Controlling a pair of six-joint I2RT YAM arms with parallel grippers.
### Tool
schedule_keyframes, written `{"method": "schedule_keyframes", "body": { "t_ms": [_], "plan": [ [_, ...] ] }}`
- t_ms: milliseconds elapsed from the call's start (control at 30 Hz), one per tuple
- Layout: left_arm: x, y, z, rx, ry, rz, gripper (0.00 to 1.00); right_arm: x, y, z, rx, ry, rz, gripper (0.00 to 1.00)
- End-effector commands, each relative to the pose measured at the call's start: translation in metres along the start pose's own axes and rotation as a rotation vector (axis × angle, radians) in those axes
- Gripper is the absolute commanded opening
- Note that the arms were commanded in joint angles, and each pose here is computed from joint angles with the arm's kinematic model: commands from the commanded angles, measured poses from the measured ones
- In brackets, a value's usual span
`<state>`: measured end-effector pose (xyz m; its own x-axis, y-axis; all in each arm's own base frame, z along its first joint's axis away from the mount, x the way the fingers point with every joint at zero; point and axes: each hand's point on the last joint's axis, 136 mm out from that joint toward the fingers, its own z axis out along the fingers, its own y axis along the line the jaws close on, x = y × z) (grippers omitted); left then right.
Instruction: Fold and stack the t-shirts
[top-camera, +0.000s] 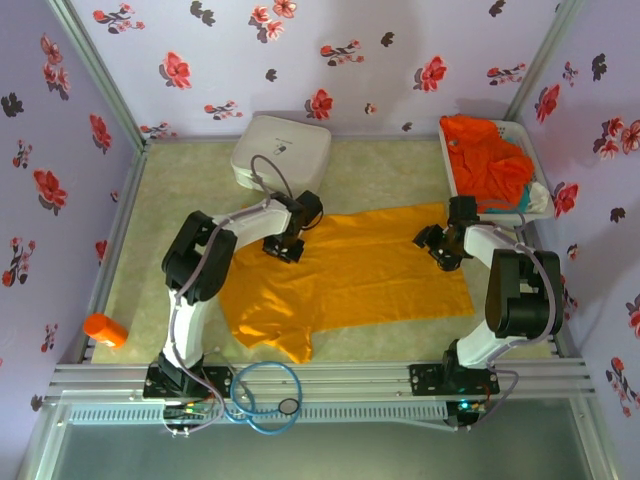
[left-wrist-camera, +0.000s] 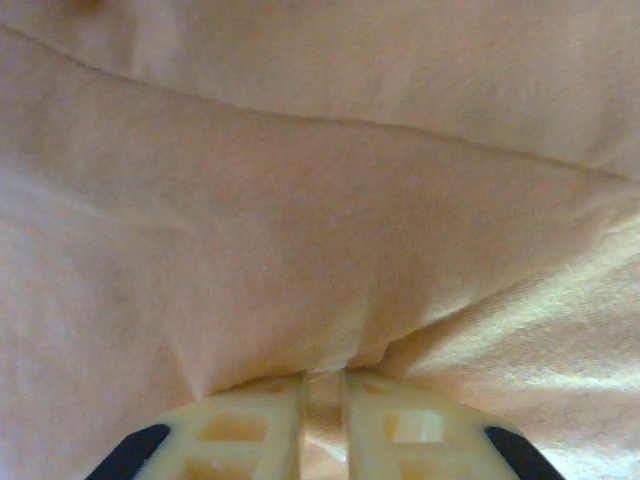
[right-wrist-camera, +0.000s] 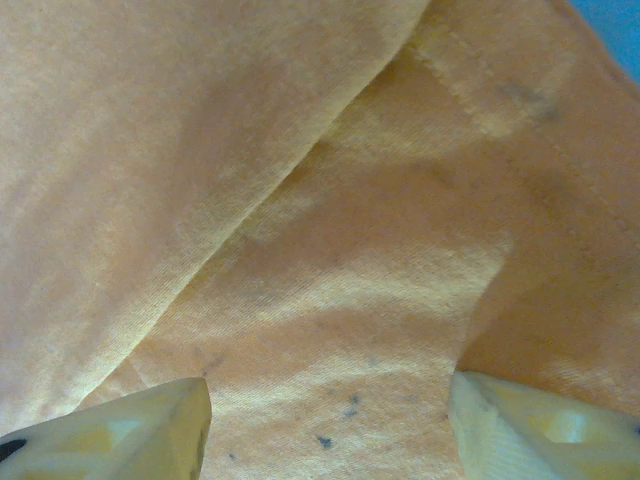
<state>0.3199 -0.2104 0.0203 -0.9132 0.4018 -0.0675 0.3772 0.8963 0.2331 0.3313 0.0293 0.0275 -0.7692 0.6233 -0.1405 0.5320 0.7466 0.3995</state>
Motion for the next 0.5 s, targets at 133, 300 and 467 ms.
{"method": "schedule_keyframes", "body": {
  "t_ms": [133,300,467],
  "plan": [
    [0.010,0.021,-0.005,-0.072,0.002,-0.022,0.26,0.005,-0.003,0.006,-0.002,0.027,-0.002,0.64],
    [0.006,0.023,-0.016,-0.069,-0.016,-0.027,0.25,0.005,-0.003,0.004,0.000,0.027,-0.009,0.64],
    [0.017,0.028,-0.042,0.010,-0.063,-0.090,0.25,0.005,-0.004,0.004,0.004,0.027,-0.011,0.64]
  ]
}}
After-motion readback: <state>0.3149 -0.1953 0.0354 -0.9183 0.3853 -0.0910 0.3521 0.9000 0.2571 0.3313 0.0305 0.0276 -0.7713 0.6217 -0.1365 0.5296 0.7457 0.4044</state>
